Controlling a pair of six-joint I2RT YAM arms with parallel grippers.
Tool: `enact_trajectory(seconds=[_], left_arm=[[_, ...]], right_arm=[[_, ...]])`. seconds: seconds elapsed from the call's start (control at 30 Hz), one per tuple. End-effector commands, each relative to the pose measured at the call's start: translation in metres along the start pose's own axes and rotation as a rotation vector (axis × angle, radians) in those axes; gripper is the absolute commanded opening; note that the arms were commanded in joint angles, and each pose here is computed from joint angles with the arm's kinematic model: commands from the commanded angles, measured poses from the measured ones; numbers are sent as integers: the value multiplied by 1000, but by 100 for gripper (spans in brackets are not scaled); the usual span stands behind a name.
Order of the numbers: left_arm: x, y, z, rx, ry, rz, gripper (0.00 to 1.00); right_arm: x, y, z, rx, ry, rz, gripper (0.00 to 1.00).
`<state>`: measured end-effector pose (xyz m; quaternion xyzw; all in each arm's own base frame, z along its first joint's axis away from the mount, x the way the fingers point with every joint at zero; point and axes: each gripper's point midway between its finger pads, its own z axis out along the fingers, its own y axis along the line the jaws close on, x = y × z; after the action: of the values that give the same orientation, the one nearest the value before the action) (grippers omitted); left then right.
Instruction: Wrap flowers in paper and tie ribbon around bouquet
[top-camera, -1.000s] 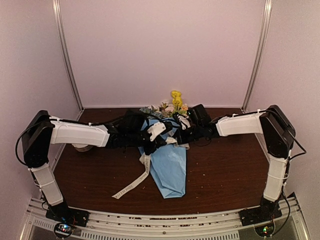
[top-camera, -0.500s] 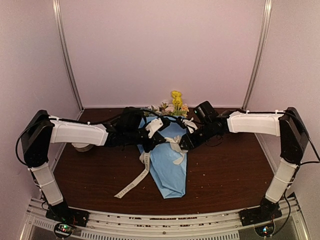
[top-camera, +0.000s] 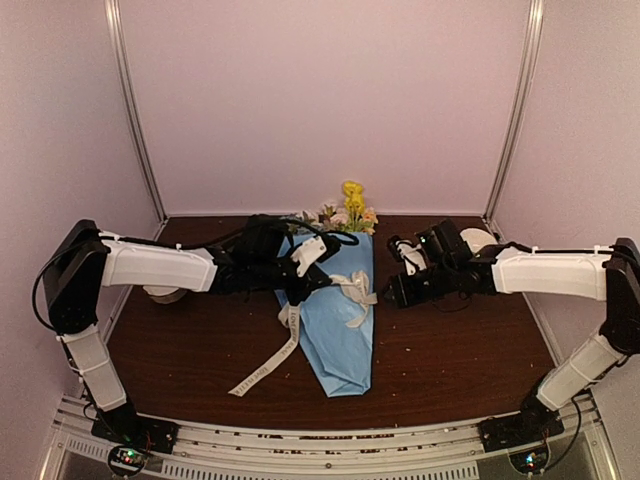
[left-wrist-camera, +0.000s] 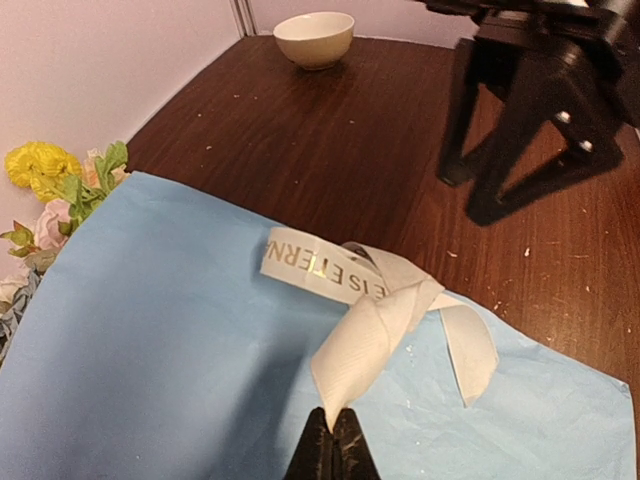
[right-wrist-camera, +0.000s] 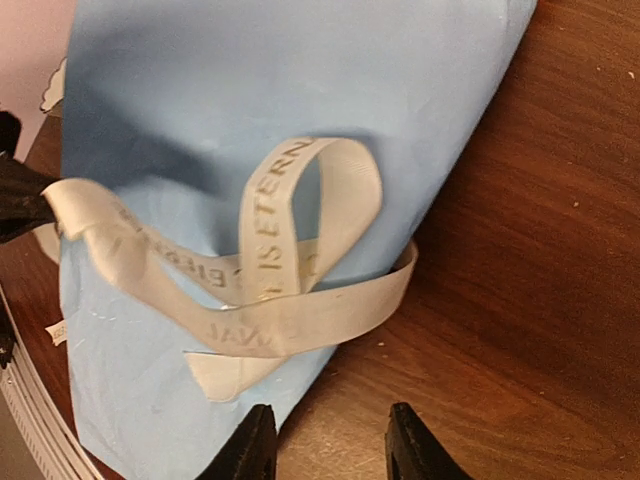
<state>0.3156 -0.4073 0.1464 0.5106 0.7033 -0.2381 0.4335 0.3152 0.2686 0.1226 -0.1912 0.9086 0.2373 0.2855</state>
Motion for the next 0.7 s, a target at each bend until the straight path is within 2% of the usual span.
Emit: enact_trajectory(seconds=[0.0, 0.17, 0.37, 0.67], left_arm=[[-13, 6, 3, -18, -40, -3, 0], [-11, 7, 4, -23, -30, -11, 0], [-8, 8, 4, -28, -20, -17, 0], [-9, 12, 3, -43, -13, -20, 0]], right_arm=[[-10, 31, 1, -61, -168, 81, 36], [0, 36, 20, -32, -162, 136, 35], [6, 38, 36, -26, -133, 178, 40], [25, 29, 53, 28, -67, 184, 42]])
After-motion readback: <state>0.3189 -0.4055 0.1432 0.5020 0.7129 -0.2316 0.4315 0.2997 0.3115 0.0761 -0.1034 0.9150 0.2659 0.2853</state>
